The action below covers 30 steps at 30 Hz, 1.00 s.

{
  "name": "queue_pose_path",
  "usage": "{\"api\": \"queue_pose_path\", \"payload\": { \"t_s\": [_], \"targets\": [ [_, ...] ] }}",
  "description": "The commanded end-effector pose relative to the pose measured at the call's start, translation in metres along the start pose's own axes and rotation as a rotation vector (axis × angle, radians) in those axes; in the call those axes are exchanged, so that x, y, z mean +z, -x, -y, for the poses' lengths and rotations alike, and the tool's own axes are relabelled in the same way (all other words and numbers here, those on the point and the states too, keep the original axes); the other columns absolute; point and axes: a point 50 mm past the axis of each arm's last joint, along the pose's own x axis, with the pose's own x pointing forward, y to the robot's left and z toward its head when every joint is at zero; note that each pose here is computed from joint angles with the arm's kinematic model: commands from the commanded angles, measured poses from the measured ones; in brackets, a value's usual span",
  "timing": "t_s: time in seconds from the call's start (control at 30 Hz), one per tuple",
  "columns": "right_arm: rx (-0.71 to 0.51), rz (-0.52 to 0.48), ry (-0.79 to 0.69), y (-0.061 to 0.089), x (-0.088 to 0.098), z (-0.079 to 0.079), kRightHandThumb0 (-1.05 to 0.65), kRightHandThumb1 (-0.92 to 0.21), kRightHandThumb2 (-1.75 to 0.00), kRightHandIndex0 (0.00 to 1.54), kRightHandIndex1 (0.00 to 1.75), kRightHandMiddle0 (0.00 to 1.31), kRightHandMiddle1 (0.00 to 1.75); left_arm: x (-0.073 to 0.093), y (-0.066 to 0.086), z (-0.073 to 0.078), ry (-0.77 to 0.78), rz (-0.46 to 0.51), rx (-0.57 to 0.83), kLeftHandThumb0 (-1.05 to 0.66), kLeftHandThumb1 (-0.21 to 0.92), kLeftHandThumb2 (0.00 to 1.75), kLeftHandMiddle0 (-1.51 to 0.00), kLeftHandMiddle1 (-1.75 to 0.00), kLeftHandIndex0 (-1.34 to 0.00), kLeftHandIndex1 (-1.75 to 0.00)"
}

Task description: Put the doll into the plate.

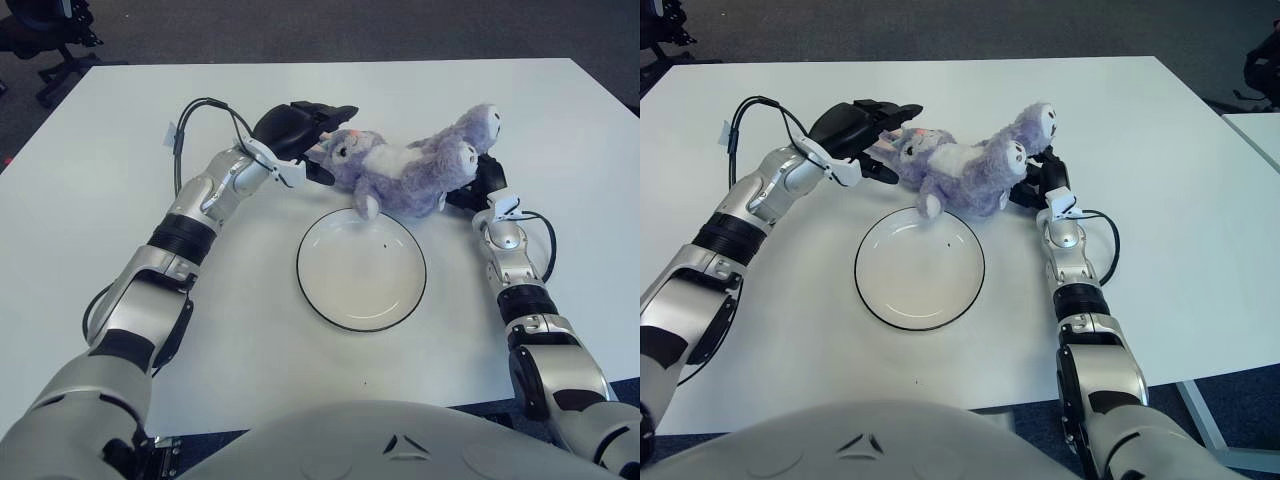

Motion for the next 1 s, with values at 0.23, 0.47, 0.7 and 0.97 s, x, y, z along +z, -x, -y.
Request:
{"api": "queue_pose_path", "payload": {
  "t_s": [0.23,0.47,0.7,0.97],
  "targets": [
    [0.064,-0.230,0.013,0.036,-0.050,-0.016,-0.40,-0.60,-0.94,0.86,1.75,0.41,1.75,0.002,-0.013,-0.002,-0.081,0.005,-0.066,-0.79,0.92,0.09,-0.57,0.00,-0.35,0.00],
    [0.067,-0.232,0.013,0.035,-0.050,-0.018,-0.40,-0.60,-0.94,0.86,1.75,0.41,1.75,0.009,-0.021,0.002,-0.093,0.006,-0.118,-0.74,0.91,0.04,-0.53,0.00,-0.33,0.00],
    [0.069,-0.233,0.012,0.034,-0.050,-0.019,-0.40,-0.60,-0.94,0.86,1.75,0.41,1.75,0.012,-0.024,0.003,-0.091,0.003,-0.132,-0.69,0.90,0.01,-0.52,0.00,-0.31,0.00],
    [0.072,-0.237,0.004,0.033,-0.051,-0.019,-0.40,-0.60,-0.94,0.87,1.75,0.41,1.75,0.016,-0.033,0.012,-0.093,-0.003,-0.143,-0.65,0.88,0.00,-0.52,0.00,-0.30,0.00]
  ]
}}
